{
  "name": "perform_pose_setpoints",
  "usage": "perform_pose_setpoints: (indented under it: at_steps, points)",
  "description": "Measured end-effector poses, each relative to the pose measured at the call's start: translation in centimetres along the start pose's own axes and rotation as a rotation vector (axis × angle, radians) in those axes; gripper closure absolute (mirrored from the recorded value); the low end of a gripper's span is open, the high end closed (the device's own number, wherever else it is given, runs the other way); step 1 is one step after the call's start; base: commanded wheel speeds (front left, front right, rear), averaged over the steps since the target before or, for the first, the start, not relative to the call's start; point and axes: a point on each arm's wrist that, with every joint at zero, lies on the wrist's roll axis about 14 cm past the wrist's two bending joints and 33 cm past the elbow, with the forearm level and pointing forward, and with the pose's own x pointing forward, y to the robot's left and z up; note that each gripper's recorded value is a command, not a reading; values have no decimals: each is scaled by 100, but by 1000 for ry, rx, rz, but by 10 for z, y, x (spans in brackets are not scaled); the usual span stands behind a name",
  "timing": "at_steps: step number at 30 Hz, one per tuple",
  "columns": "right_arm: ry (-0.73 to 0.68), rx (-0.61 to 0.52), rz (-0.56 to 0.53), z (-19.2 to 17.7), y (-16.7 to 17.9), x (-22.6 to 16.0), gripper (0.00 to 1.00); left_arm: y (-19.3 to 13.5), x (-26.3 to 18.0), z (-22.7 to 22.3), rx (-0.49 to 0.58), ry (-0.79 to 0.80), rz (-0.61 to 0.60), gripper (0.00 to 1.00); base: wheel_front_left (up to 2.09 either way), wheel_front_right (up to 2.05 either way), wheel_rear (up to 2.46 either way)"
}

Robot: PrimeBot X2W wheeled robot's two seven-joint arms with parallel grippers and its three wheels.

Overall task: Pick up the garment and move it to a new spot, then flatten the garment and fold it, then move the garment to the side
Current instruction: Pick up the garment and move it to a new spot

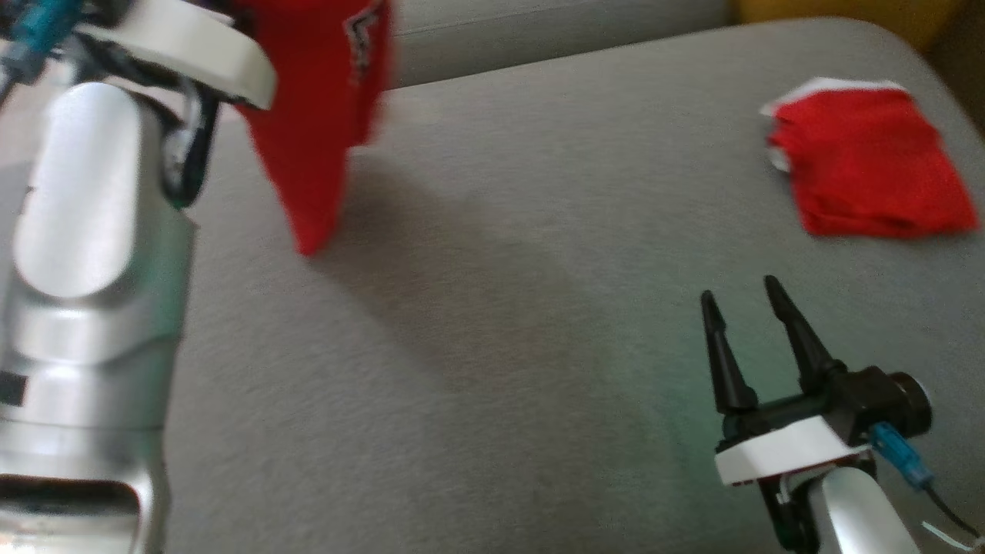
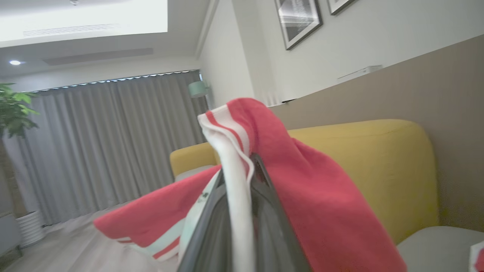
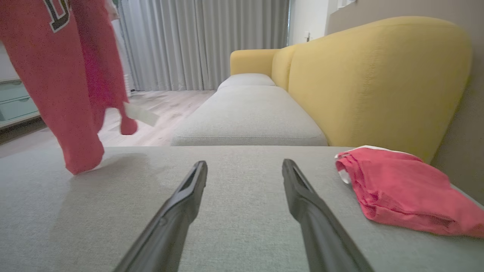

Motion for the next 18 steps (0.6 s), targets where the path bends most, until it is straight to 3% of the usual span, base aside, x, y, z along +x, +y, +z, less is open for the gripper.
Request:
perform_pose_setpoints:
  at_steps: [4,8,14,17,18]
  points:
    - [-13,4,-49,6,-12,-11,0,-61,17,-7,-47,-8,-135,100,0,0,0]
    - [-26,20,-79,11,-21,-12,0,-114,11,-63,-113,79,-247,100,0,0,0]
    - [27,66,-112,-6,-27,-12,0,-187,-63,-188,-197,309,-405,100,0,0,0]
    - [48,78,-131,-13,-32,-12,0,-211,-109,-229,-239,442,-442,100,0,0,0]
    - [51,80,-133,-14,-33,-11,0,-214,-119,-236,-251,470,-440,86,0,0,0]
